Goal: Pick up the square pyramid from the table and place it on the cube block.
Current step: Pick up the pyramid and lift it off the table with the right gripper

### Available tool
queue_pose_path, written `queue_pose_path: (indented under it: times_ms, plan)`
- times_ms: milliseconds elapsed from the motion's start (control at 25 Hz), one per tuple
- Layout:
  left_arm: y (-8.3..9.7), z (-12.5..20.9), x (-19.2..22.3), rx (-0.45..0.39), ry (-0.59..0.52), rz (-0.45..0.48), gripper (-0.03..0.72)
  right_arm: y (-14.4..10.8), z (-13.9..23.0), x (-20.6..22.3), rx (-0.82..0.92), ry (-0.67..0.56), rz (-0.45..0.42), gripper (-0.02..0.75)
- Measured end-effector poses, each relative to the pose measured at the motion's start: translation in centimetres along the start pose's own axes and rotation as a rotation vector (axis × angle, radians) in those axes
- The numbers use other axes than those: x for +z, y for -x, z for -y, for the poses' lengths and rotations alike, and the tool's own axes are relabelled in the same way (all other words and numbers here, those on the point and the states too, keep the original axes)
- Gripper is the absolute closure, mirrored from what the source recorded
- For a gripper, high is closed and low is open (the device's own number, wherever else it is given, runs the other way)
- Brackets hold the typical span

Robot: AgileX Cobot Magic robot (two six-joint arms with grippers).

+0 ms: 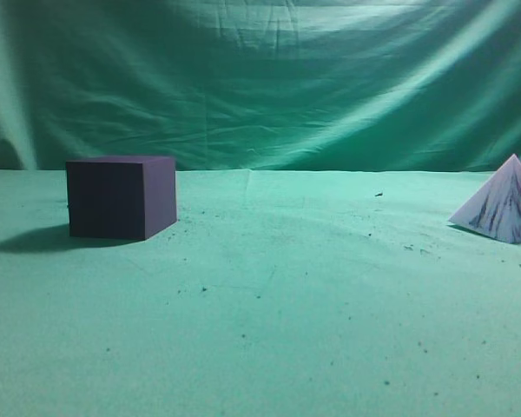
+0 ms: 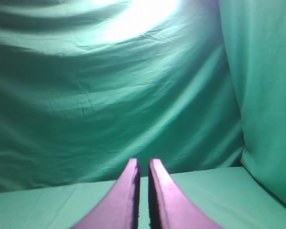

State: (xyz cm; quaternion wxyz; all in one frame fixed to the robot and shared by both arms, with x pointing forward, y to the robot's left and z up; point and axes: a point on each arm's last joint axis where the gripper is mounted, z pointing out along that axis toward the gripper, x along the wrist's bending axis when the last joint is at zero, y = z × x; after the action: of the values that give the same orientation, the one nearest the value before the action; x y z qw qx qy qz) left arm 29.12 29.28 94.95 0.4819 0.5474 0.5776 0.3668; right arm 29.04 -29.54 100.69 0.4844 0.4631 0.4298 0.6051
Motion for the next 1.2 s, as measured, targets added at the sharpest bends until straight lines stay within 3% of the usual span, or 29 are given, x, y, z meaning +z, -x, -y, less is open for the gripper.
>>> queue_pose_path:
  times_ms: [200,360,560,600,680,840,1000,1040,1080,1200]
  plan:
    - [0.0,0.0,0.0,0.000,0.000,0.000,0.688,-1.4,-5.3,1.6,-0.054,-0.183,-0.039,0.680]
    - [0.0,0.0,0.0,0.000,0.000,0.000,0.688,-2.1,-6.9,4.3,-0.072,-0.481,-0.060,0.680]
    - [0.0,0.0,0.0,0.000,0.000,0.000,0.688,-2.6,-6.4,8.0,-0.188,-0.882,-0.152,0.680]
    - [0.0,0.0,0.0,0.000,0.000,0.000,0.688,-2.7,-6.1,8.9,-0.193,-0.966,-0.169,0.738]
    - [0.0,0.0,0.0,0.000,0.000,0.000,0.688,-3.1,-5.4,10.6,-0.199,-1.089,-0.208,0.738]
    - [0.0,0.0,0.0,0.000,0.000,0.000,0.688,-4.9,-3.6,13.4,-0.242,-1.217,-0.304,0.738]
    - [0.0,0.0,0.0,0.000,0.000,0.000,0.688,-5.7,-1.0,16.1,-0.263,-1.297,-0.310,0.738]
    - [0.0,0.0,0.0,0.000,0.000,0.000,0.688,-5.7,-0.2,16.7,-0.263,-1.322,-0.306,0.680]
    - [0.0,0.0,0.0,0.000,0.000,0.000,0.688,-5.8,0.3,17.3,-0.261,-1.339,-0.302,0.680]
    - [0.0,0.0,0.0,0.000,0.000,0.000,0.688,-5.9,2.4,19.2,-0.260,-1.394,-0.293,0.442]
